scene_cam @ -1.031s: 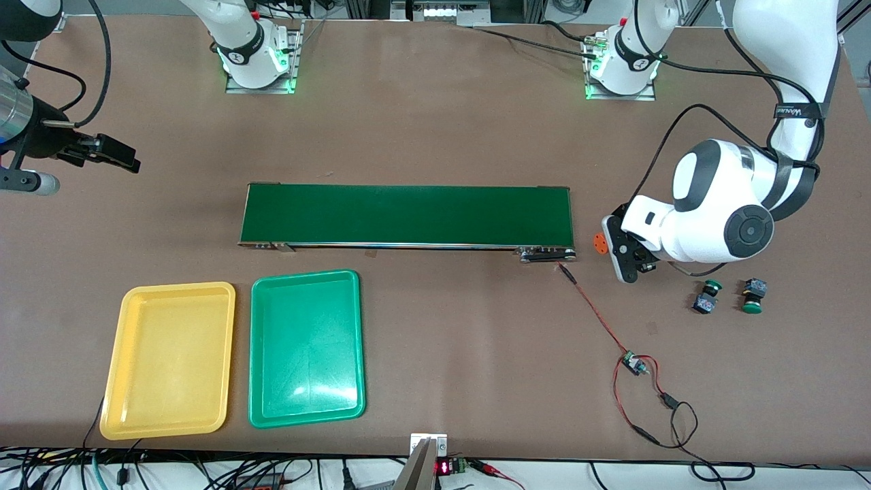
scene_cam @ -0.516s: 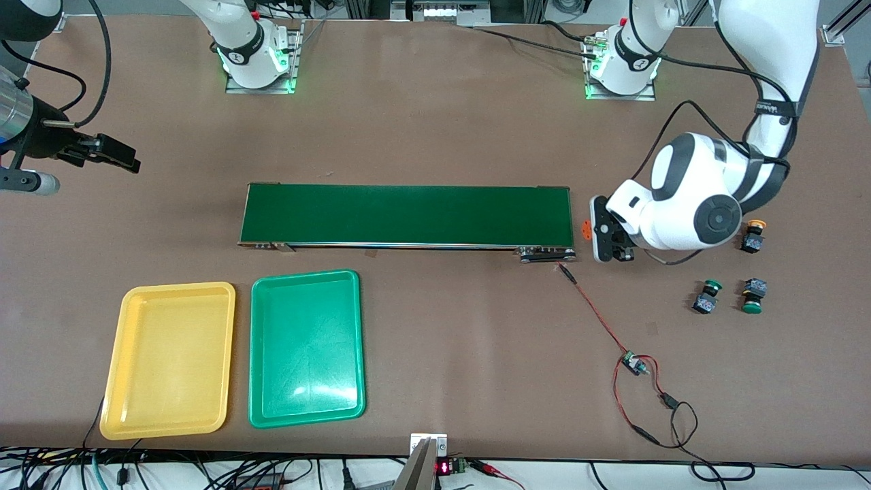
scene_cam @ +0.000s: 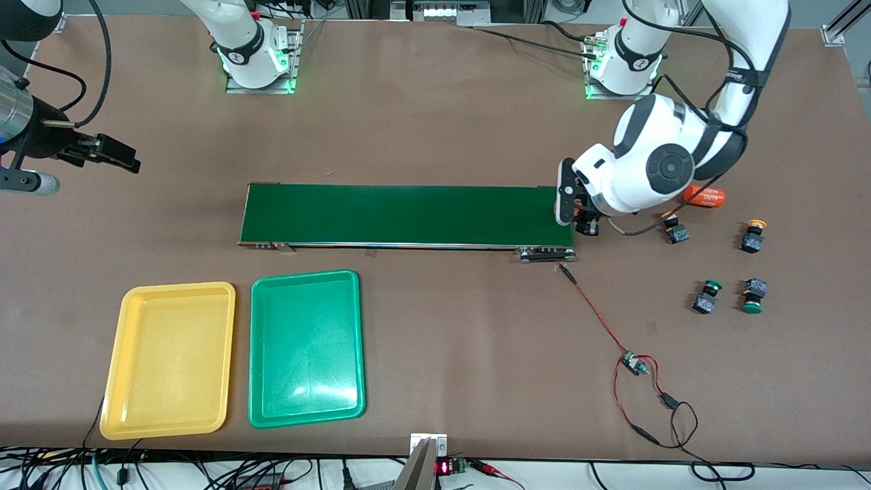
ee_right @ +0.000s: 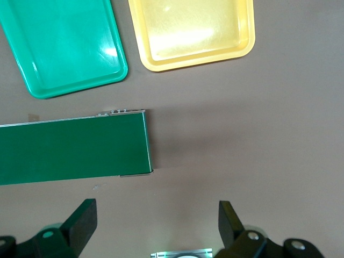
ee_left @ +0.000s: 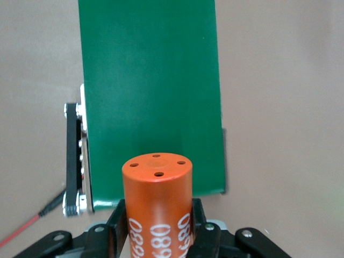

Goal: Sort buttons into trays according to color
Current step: 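Carry the battery onto the conveyor belt and open the left gripper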

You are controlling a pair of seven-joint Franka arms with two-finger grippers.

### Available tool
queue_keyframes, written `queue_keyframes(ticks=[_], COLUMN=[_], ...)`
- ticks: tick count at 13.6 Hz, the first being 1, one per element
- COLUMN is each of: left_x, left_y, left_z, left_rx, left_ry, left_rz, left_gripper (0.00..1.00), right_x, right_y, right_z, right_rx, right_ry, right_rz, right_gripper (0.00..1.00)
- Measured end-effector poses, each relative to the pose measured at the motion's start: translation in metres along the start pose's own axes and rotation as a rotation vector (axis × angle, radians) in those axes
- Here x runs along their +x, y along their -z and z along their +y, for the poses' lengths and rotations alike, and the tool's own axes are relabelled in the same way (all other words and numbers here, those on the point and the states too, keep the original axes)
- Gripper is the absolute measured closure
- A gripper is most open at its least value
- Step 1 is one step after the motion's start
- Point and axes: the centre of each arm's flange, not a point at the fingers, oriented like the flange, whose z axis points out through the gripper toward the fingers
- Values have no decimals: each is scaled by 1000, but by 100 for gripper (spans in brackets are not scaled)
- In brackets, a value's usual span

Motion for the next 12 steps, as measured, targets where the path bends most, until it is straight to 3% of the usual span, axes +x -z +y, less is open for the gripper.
queue_keyframes(ticks=[6, 12], left_x=[6, 36], left_y=[-36, -51], left_z=[1, 8], left_rx=[53, 60], left_ry=[-12, -30], left_rz=[23, 28], left_gripper=[50, 50], right_x=[2, 2], right_y=[-3, -4], right_z=[0, 0], right_rx=[0, 0], right_ry=[0, 0], right_rz=[-6, -7], right_gripper=[0, 0])
